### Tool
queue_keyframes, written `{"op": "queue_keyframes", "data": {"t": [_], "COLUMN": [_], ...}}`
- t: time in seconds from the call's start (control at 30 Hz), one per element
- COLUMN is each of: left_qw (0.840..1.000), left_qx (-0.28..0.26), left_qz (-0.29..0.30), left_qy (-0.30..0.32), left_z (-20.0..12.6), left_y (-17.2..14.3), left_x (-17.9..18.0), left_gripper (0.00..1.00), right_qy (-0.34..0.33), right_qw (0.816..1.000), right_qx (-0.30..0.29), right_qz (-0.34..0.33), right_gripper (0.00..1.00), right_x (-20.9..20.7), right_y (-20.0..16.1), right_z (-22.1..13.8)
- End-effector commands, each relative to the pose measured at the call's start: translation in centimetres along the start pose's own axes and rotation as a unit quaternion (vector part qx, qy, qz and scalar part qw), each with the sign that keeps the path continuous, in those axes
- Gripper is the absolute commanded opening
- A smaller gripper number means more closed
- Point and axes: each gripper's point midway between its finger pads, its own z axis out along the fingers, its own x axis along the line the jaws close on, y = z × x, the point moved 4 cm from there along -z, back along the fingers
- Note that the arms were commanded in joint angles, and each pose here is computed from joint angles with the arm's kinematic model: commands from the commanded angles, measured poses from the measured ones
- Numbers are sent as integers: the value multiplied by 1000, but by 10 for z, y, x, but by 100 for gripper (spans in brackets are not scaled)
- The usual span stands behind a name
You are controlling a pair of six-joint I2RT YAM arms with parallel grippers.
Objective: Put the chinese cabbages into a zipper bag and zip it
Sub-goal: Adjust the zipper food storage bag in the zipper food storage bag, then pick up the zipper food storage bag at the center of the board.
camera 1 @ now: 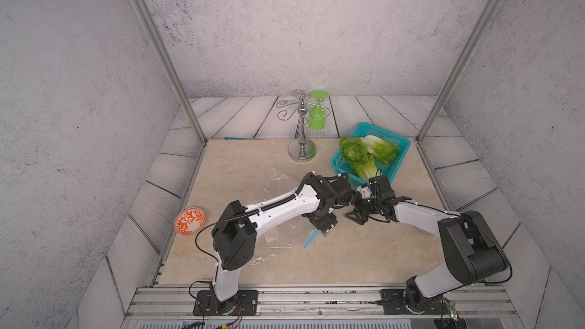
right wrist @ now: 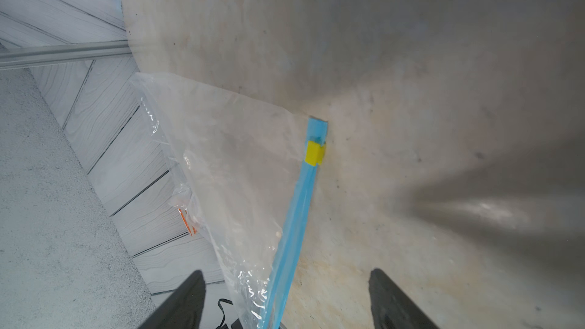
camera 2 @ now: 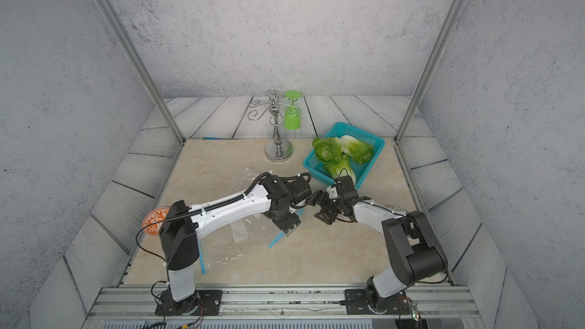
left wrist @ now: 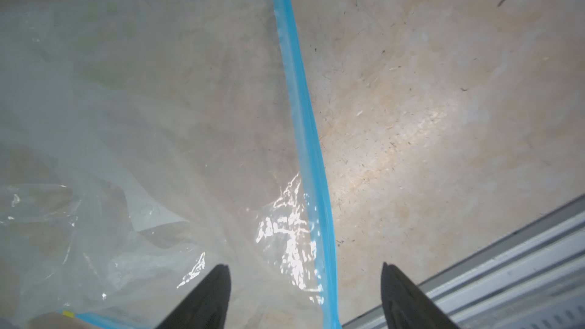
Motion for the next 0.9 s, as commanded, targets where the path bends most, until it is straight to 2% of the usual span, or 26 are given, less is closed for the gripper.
{"op": "queue_keyframes", "data": {"t": [0.0,0.13,0.3,0.4,0.57,0.73,0.87], "left_qw": [996,993,991,992,996,994,995], "left_qx": [28,42,34,37,9,37,33], "left_qz": [35,52,60,59,47,57,58], "left_qy": [77,99,118,106,78,86,80], "left_z": [3,17,21,21,7,28,33], "left_y": [-7,-8,-3,-3,7,3,5], "left_x": [15,18,22,18,9,6,1], "left_gripper": [77,74,68,71,76,77,77], "right_qy": [11,12,16,16,15,15,11], "right_qw": [1000,1000,1000,1000,1000,1000,1000], "right_qx": [7,12,18,19,19,21,22], "right_qz": [-12,-10,-11,-12,-10,-9,-9], "right_gripper": [81,81,81,81,81,81,81], "right_x": [5,3,4,5,2,-1,-3], "right_y": [-7,-8,-8,-8,-9,-9,-10], "right_z": [-8,-7,-5,-5,-4,-3,-2]}}
